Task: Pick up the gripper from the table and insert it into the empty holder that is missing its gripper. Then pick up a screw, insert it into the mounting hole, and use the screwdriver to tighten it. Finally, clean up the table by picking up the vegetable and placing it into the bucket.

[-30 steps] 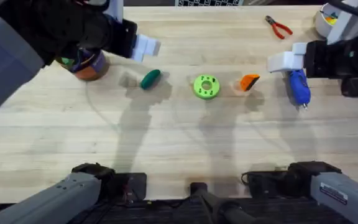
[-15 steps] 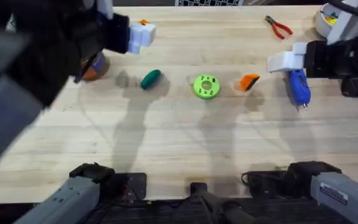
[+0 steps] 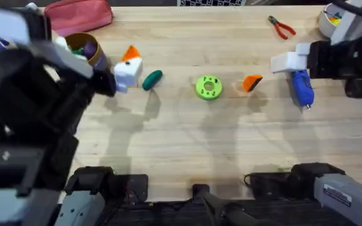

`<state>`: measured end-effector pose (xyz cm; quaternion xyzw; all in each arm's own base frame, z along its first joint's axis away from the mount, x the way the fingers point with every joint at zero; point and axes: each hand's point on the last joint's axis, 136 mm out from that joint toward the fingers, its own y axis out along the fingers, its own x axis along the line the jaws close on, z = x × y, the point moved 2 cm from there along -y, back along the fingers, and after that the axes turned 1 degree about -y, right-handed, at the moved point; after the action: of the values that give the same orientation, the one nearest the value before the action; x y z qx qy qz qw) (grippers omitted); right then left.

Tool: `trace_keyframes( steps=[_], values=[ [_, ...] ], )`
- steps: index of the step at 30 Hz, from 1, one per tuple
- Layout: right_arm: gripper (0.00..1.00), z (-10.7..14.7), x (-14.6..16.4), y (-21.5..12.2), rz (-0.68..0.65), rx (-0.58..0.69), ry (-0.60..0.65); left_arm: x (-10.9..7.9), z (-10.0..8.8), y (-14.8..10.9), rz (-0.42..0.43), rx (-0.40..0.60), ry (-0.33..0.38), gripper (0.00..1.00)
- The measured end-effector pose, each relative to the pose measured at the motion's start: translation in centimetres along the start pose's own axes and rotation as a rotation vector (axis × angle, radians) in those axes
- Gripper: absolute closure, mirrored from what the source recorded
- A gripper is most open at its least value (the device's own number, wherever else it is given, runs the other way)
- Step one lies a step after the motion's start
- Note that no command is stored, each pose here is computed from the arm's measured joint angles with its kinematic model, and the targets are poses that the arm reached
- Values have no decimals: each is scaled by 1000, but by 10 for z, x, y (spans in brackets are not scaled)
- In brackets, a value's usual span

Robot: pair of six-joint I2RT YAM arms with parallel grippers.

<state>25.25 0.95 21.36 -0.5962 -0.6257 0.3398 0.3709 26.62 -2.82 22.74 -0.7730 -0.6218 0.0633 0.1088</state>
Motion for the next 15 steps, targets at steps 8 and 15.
trace_keyframes(
  steps=[8, 15],
  values=[
    [8, 0, 0, 0, 0, 0, 0, -21, 23, -15, 91, -138, 36, 14],
    [8, 0, 0, 0, 0, 0, 0, -38, 50, -24, 164, -228, 70, 14]
  ],
)
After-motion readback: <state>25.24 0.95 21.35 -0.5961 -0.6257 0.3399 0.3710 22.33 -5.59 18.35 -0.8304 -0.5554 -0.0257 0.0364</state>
